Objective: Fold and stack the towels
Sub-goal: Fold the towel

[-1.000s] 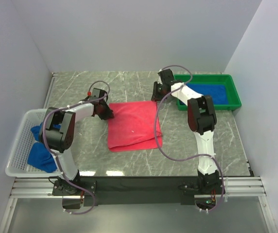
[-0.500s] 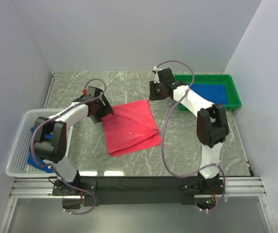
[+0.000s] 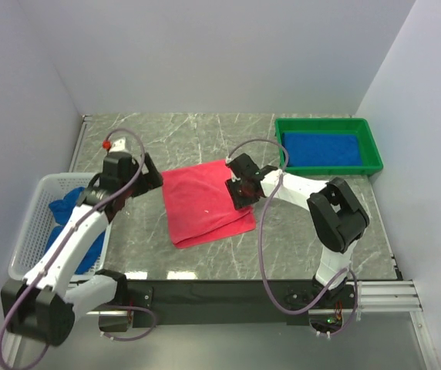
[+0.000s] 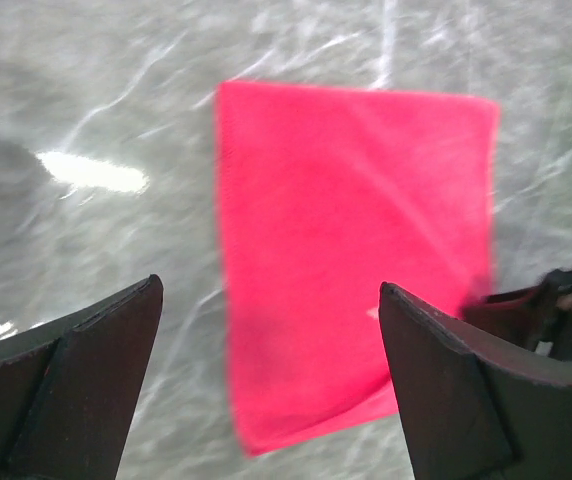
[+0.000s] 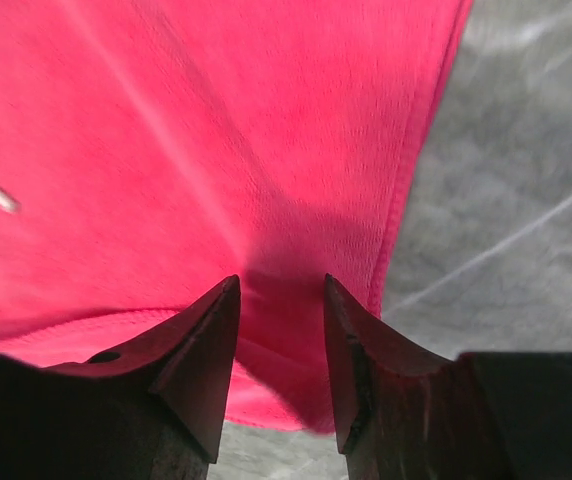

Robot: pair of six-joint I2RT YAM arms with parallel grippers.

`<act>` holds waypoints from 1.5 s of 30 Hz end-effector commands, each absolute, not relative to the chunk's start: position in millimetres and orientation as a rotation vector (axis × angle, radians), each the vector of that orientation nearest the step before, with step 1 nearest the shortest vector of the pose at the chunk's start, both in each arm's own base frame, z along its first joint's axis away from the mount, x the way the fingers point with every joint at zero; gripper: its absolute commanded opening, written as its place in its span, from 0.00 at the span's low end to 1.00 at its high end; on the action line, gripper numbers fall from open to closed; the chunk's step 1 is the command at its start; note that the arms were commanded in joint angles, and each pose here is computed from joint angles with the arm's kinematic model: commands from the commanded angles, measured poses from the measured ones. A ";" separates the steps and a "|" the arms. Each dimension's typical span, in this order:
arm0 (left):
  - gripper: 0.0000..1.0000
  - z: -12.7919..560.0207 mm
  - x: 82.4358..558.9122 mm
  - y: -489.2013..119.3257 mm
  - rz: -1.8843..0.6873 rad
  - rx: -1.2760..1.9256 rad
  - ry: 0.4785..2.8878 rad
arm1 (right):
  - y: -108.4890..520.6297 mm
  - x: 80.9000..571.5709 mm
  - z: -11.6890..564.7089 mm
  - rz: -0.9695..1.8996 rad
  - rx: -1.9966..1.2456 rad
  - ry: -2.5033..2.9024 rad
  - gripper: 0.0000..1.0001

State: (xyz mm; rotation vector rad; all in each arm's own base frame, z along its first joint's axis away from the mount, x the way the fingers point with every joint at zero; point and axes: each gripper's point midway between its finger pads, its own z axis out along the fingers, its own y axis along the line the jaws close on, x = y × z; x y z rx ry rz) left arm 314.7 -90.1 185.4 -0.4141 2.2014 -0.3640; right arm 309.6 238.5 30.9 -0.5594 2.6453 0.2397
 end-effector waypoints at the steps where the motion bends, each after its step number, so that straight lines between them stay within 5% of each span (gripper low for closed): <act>1: 0.95 171.6 293.9 -64.0 -0.232 -0.407 2.178 | 238.0 307.5 55.0 0.219 -0.523 2.573 0.46; 23: 0.91 148.9 274.0 -83.5 -0.376 -0.449 2.257 | 226.9 238.3 28.7 0.316 -0.462 2.595 0.43; 36: 0.83 103.3 232.6 -141.7 -0.556 -0.578 2.424 | 213.5 268.7 124.9 0.579 -0.050 2.208 0.45; 41: 0.77 75.9 220.2 -145.6 -0.545 -0.644 2.471 | 190.6 267.5 114.7 0.683 0.141 2.190 0.40; 45: 0.72 55.0 210.2 -147.2 -0.529 -0.670 2.501 | 184.7 266.5 104.7 0.767 0.200 2.176 0.65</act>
